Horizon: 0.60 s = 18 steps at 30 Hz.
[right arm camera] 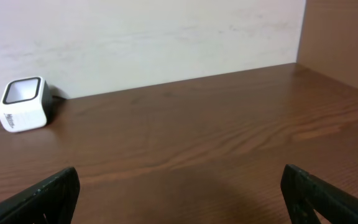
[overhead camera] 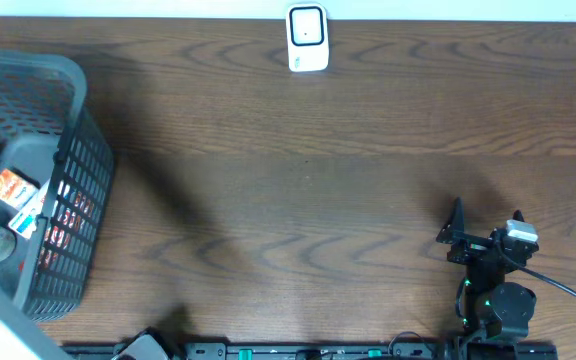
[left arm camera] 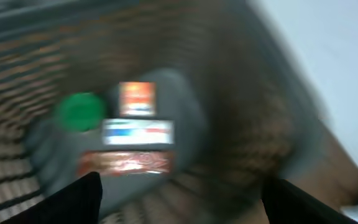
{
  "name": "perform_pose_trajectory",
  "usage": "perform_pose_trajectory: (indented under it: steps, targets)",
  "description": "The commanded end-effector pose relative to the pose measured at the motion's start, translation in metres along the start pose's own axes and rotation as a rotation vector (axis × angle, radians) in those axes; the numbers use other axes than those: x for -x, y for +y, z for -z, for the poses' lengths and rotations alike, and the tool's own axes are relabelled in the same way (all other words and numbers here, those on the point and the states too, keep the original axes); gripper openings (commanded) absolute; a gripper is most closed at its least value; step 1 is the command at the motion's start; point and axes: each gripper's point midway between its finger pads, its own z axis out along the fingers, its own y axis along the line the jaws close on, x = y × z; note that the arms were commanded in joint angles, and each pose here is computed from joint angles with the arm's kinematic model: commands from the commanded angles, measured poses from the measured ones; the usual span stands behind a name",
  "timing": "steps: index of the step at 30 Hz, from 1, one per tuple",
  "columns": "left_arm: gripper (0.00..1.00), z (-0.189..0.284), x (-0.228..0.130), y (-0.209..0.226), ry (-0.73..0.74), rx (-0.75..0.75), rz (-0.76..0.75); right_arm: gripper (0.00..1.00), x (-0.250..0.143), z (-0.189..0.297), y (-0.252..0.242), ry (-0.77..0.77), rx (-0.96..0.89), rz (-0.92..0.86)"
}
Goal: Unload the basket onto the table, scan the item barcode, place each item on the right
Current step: 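Reach the left gripper into the basket and grasp the green-capped container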
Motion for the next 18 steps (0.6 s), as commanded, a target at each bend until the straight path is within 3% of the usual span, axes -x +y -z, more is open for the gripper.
perform_pose_trajectory:
  steps: [1, 6, 12, 18]
  targets:
    - [0.82, 0.002, 0.01, 0.055, -0.053, 0.182, 0.191, 0.99, -0.002, 0.0, 0.001, 0.006, 0.007, 0.015]
    - [0.82, -0.023, 0.004, 0.077, -0.041, 0.257, 0.21, 0.99, -0.002, 0.0, 0.001, 0.006, 0.007, 0.015]
    - [0.83, -0.092, -0.025, 0.119, -0.016, 0.407, 0.184, 0.99, -0.002, 0.0, 0.001, 0.006, 0.007, 0.015]
    - [0.83, -0.133, -0.048, 0.143, 0.018, 0.483, 0.172, 0.99, -0.002, 0.0, 0.001, 0.006, 0.007, 0.015]
